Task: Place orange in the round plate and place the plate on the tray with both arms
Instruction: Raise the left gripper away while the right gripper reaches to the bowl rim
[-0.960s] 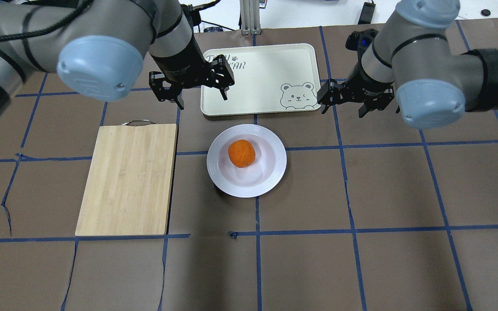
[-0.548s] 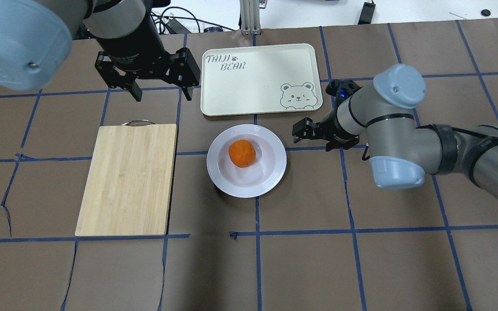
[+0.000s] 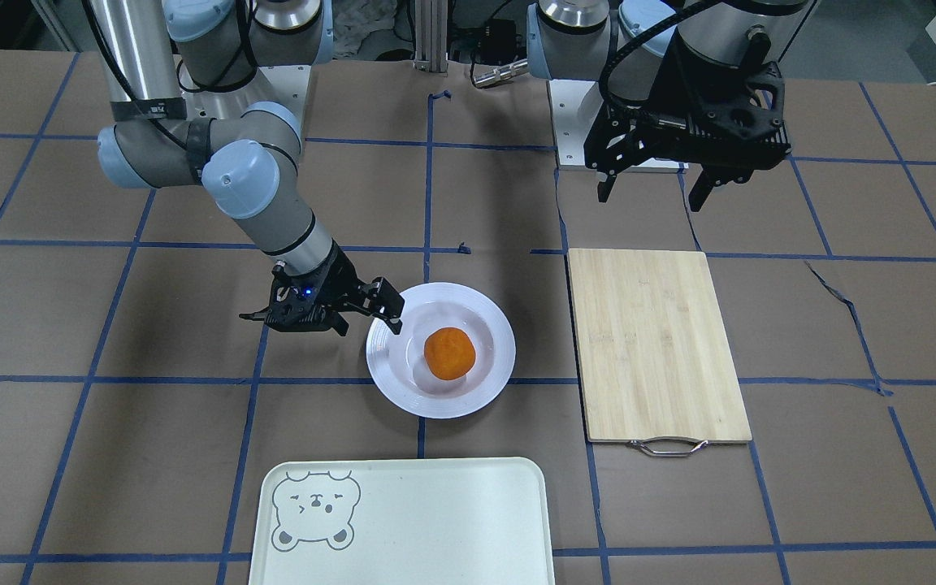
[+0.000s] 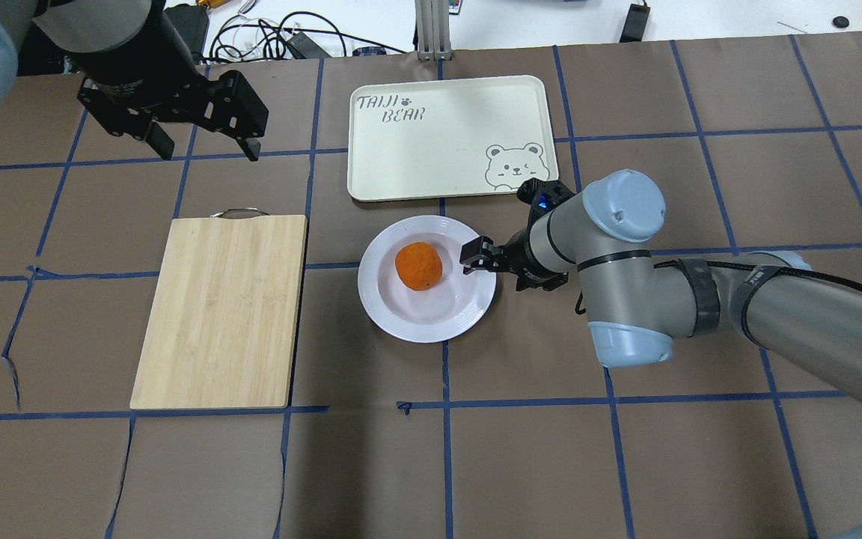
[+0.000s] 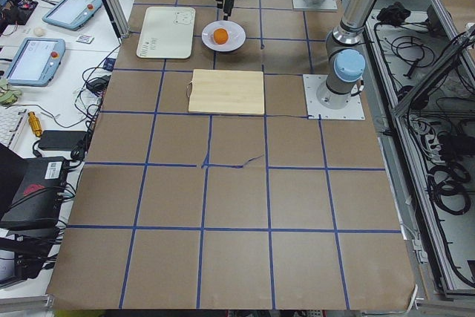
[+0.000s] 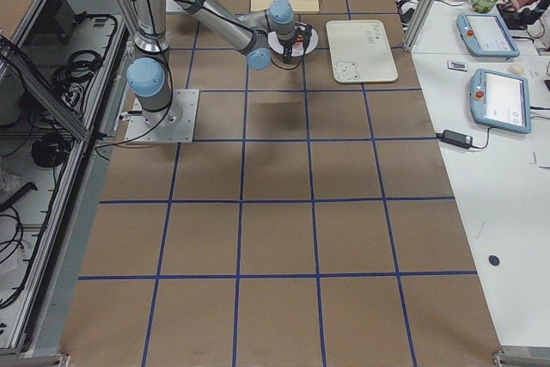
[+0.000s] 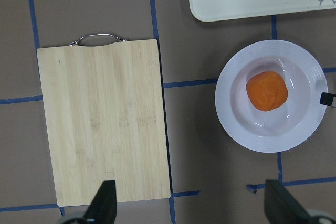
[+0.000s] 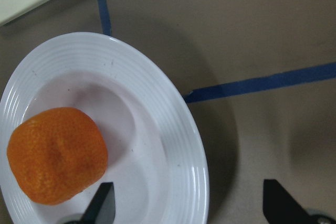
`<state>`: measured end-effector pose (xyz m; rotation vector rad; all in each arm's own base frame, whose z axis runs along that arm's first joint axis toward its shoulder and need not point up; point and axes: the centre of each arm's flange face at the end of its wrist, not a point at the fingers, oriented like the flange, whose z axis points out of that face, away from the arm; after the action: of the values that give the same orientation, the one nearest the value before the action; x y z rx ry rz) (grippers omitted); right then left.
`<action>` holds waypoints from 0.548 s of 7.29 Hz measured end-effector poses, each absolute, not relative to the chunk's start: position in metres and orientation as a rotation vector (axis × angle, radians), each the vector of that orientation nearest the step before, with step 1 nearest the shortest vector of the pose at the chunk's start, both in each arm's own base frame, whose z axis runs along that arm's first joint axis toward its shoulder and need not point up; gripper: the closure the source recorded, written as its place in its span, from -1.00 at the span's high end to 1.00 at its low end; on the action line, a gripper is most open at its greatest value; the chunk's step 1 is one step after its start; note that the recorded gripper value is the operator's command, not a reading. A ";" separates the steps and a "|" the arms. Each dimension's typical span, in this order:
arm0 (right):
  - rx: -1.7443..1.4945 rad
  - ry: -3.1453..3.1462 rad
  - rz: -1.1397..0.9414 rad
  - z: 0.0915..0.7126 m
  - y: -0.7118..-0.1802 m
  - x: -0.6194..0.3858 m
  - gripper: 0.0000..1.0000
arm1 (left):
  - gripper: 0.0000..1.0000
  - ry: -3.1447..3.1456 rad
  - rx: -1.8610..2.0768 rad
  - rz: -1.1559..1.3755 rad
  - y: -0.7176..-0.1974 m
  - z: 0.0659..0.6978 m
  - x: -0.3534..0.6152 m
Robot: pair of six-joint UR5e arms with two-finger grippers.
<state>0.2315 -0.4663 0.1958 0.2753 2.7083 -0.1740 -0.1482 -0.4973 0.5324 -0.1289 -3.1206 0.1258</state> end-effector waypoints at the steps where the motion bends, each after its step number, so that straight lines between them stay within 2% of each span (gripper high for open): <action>1: 0.279 2.708 -0.161 0.189 -0.463 0.234 0.98 | 1.00 -3.119 -0.129 0.165 -0.499 0.534 -0.147; 4: 0.272 2.704 -0.165 0.173 -0.461 0.240 0.91 | 1.00 -3.119 -0.128 0.195 -0.502 0.530 -0.146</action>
<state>0.2403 -0.4613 0.1728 0.2719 2.7037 -0.1653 -0.1460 -0.5015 0.5299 -0.1282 -3.1186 0.1952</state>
